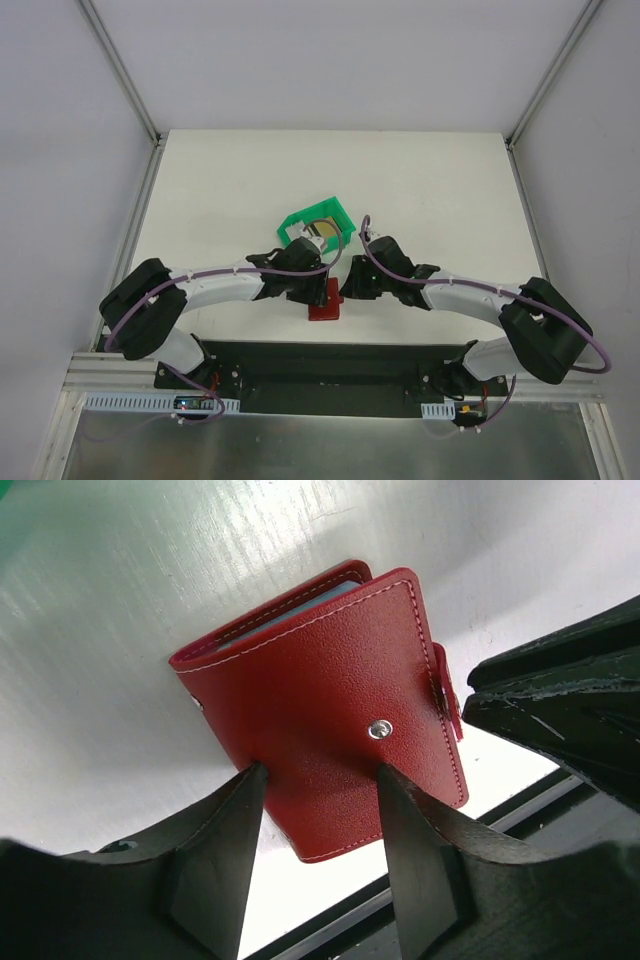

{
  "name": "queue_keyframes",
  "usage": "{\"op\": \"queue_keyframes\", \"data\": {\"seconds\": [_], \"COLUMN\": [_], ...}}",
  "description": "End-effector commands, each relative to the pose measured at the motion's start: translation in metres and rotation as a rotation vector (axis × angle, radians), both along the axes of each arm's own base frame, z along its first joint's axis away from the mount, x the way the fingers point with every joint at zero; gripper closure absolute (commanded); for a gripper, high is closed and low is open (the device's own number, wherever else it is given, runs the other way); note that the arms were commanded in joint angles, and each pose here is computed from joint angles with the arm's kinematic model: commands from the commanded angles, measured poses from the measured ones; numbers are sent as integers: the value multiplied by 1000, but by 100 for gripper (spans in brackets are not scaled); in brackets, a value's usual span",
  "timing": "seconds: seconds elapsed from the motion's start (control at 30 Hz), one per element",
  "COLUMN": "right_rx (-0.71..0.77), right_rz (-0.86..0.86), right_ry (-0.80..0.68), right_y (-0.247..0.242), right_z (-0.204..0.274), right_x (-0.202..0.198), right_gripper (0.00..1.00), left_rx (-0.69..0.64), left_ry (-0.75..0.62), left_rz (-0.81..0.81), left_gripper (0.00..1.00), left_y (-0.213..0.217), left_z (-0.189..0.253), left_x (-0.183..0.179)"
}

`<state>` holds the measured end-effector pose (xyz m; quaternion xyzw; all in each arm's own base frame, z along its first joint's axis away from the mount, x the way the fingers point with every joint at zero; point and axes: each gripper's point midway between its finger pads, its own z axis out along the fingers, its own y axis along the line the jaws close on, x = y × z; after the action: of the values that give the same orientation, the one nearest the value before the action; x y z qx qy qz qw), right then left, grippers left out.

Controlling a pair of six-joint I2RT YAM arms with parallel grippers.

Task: Put the credit cards into the card holder
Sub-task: Close the card holder at the center of the board.

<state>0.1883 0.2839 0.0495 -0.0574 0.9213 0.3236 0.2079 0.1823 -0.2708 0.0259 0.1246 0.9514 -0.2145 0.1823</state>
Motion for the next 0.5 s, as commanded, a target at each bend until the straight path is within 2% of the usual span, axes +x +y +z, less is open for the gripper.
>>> {"op": "queue_keyframes", "data": {"seconds": [0.0, 0.13, 0.17, 0.3, 0.47], "right_rx": [48, 44, 45, 43, 44], "right_rz": [19, 23, 23, 21, 23], "right_ry": [-32, -27, -28, -28, -29], "right_y": [15, 15, 16, 16, 17], "right_z": [15, 14, 14, 13, 13], "right_x": [7, 6, 6, 6, 7], "right_gripper": [82, 82, 82, 82, 82], "left_rx": [166, 174, 171, 161, 176], "left_ry": [-36, -57, -66, -85, -44], "left_rz": [51, 65, 67, 73, 68], "left_gripper": [49, 43, 39, 37, 37], "left_y": [33, 33, 33, 30, 30], "left_z": [-15, -8, -5, 1, -10], "left_x": [3, 8, 10, 14, 8]}}
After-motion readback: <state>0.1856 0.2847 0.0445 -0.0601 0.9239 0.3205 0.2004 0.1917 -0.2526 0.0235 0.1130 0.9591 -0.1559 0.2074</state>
